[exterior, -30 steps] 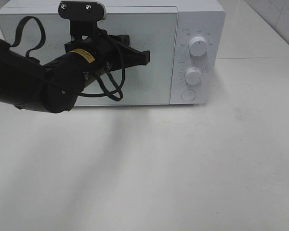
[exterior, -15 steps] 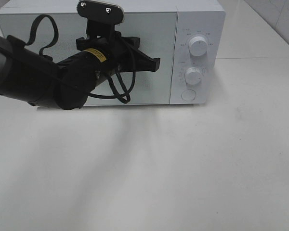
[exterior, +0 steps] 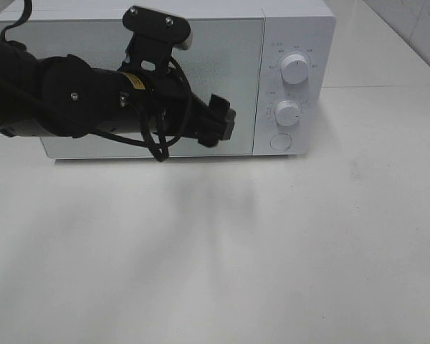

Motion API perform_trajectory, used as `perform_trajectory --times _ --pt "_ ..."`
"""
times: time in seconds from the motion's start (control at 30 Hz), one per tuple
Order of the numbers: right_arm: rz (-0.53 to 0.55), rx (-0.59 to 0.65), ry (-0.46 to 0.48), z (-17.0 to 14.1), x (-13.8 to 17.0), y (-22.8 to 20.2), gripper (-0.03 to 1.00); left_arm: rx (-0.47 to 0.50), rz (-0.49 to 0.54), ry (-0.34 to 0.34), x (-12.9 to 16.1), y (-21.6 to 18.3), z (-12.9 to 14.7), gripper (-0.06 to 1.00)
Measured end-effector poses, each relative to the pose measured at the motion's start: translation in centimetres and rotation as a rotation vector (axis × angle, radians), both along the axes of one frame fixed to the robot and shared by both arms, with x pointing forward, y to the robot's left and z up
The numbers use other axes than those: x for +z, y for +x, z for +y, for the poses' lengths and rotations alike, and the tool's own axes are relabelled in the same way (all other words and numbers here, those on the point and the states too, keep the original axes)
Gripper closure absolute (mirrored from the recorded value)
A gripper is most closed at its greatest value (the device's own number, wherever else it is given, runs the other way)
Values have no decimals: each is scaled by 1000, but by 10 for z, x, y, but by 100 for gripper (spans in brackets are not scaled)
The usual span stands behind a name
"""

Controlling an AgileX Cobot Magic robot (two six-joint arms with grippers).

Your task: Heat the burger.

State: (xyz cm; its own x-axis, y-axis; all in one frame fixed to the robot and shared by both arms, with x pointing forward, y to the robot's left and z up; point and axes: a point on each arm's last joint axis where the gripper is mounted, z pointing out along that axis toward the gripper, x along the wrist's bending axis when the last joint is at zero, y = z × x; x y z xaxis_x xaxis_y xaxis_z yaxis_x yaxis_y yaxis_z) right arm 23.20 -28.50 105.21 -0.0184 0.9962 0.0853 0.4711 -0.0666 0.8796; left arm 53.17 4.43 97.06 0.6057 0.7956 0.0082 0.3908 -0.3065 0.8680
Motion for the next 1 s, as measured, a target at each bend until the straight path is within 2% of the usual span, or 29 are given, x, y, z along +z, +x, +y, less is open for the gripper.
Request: perform_trajectory --times 0.03,0.13,0.2,0.3,0.37,0.4,0.47,0.5,0.57,0.6,0.63,0.67,0.7,0.73,0.77,0.83,0.9,0.93,0.97,1.0 --pt "0 0 0 0 0 0 21 -34 92 41 -4 -7 1 2" --pt "0 0 0 0 0 0 21 -50 133 60 -6 -11 1 -1" --pt "0 0 0 0 0 0 21 -95 262 121 -11 -21 6 -4" --pt "0 0 0 0 0 0 21 -103 294 134 -11 -22 8 -4" --pt "0 0 0 0 0 0 21 -120 407 196 -14 -25 22 -4" --pt "0 0 0 0 0 0 21 -120 407 196 -14 -25 22 -4" --pt "0 0 0 0 0 0 21 -121 490 240 -17 -24 36 -4" --pt "0 0 0 0 0 0 21 -121 490 240 -17 -24 36 -4" --pt "0 0 0 0 0 0 21 -111 595 274 -19 -24 53 -4" --pt "0 0 0 0 0 0 21 -111 595 274 -19 -24 53 -4" --pt "0 0 0 0 0 0 21 -108 640 286 -19 -24 59 -4" --pt "0 0 0 0 0 0 21 -99 734 303 -17 -27 72 -4" --pt "0 0 0 0 0 0 21 -99 734 303 -17 -27 72 -4" --pt "0 0 0 0 0 0 21 -73 809 302 -13 -27 86 -4" --pt "0 0 0 0 0 0 21 -73 809 302 -13 -27 86 -4" --pt "0 0 0 0 0 0 21 -15 880 276 -2 -25 110 -4" --pt "0 0 0 0 0 0 21 6 889 262 3 -25 117 -4" --pt "0 0 0 0 0 0 21 65 899 222 15 -24 135 -4" --pt "0 0 0 0 0 0 21 65 899 222 15 -24 135 -4" --pt "0 0 0 0 0 0 21 147 896 167 30 -24 154 -4"
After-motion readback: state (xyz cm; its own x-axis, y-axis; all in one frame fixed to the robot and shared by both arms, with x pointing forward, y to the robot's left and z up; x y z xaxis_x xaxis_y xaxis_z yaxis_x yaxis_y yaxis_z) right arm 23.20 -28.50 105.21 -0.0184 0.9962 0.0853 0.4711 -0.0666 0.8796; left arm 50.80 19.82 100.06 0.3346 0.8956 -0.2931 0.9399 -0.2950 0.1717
